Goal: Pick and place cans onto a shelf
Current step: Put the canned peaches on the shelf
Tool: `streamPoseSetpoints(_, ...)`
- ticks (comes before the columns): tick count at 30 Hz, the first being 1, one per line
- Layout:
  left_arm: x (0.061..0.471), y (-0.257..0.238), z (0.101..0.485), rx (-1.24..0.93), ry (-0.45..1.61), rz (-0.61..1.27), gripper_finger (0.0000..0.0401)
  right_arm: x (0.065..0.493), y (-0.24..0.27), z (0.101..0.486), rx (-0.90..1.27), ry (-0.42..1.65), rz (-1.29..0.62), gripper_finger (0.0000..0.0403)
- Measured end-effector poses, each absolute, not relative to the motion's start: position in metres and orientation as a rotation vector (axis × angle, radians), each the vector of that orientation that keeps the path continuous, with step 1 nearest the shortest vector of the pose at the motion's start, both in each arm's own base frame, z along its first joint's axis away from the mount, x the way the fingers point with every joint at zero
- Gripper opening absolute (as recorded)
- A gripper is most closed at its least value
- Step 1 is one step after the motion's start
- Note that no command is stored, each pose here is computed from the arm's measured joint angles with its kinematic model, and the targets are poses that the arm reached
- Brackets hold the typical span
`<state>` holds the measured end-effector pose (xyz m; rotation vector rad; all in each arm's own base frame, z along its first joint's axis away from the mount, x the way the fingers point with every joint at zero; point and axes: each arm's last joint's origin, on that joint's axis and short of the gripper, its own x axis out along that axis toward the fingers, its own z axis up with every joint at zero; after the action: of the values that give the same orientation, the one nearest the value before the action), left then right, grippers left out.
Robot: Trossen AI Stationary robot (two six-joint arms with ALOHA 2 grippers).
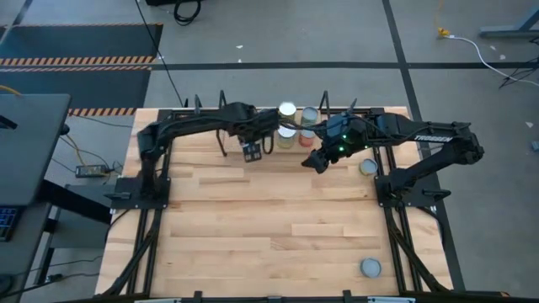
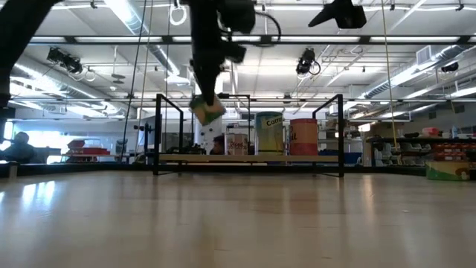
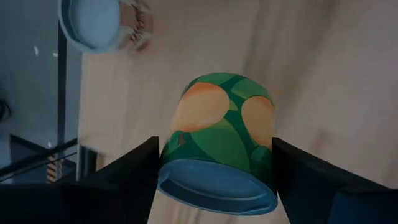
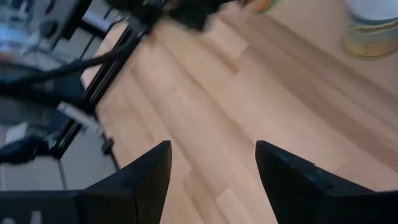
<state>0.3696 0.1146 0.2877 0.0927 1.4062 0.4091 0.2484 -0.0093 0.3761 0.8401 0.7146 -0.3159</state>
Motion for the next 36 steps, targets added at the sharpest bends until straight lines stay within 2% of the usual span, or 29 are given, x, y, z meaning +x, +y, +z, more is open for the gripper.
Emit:
streamPoseSetpoints(5,0.386,0.141,0.256,0.058,1.405,0.451,0.0273,0.242,-0.003,0.382,0.808,0.743,-0.199,0.0240)
streamPoseSetpoints(10,0.396,0.149,0.242,0.045,1.373,0.475,0.0273,0.234,-0.001,0.387,0.778,0.751,-0.125,0.0240)
streamPoseSetpoints(18,0.401,0.153,0.242,-0.004,1.303,0.508,0.0313,0.229,-0.001,0.390,0.686,0.740,-0.061,0.0240)
streamPoseSetpoints(36,0.402,0.155,0.242,-0.043,1.285,0.481,0.0318,0.229,-0.003,0.390,0.698,0.739,-0.065,0.0240)
